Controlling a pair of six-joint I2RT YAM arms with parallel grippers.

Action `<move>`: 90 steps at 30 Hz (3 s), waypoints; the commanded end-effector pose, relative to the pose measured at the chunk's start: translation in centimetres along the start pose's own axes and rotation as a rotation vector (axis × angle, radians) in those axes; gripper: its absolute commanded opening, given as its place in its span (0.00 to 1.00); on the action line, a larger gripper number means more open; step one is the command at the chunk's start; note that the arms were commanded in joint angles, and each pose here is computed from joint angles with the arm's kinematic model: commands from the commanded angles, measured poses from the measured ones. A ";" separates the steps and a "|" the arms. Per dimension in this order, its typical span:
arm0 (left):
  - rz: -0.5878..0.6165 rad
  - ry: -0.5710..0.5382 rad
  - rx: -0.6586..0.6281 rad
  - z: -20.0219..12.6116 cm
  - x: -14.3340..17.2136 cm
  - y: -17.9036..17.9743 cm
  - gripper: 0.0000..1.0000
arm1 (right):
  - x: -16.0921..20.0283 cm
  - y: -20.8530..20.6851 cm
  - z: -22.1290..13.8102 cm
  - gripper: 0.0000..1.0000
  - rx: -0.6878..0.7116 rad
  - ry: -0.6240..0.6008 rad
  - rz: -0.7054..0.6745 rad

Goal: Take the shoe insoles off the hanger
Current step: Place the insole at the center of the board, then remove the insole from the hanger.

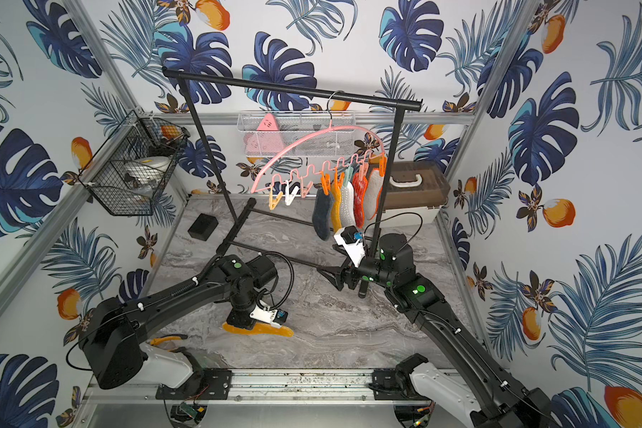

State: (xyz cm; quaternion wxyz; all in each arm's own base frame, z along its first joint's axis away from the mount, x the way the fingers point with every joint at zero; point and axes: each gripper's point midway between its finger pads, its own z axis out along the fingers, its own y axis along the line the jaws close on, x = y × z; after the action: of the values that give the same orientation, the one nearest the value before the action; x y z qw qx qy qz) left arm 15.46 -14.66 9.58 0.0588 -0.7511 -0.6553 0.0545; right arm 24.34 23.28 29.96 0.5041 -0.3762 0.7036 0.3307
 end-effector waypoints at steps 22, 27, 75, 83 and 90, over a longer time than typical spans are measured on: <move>-0.017 -0.120 -0.090 0.1 -2.9 3.3 0.69 | 0.6 -1.6 -0.1 0.90 0.099 0.004 0.069; -0.078 -0.319 -0.180 -3.6 -4.9 3.7 0.71 | 0.4 -4.2 0.1 0.90 0.228 -0.029 0.178; -0.108 -1.637 -0.331 -23.3 -8.0 26.6 0.69 | -0.7 -3.9 -4.4 0.90 0.354 -0.057 0.019; -0.093 -1.665 -0.253 -24.0 -8.5 28.4 0.69 | -1.5 -3.4 -4.1 0.90 0.322 -0.065 0.008; -0.036 -1.659 -0.193 -23.7 -10.1 27.5 0.69 | -1.6 -3.4 -3.7 0.90 0.303 -0.050 -0.007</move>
State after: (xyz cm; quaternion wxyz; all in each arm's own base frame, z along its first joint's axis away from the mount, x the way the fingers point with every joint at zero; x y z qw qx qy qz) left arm 45.88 -28.23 27.99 -0.5118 -0.4376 -0.5215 0.5240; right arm 26.01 18.53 31.91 0.5729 -0.2793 0.7366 0.2264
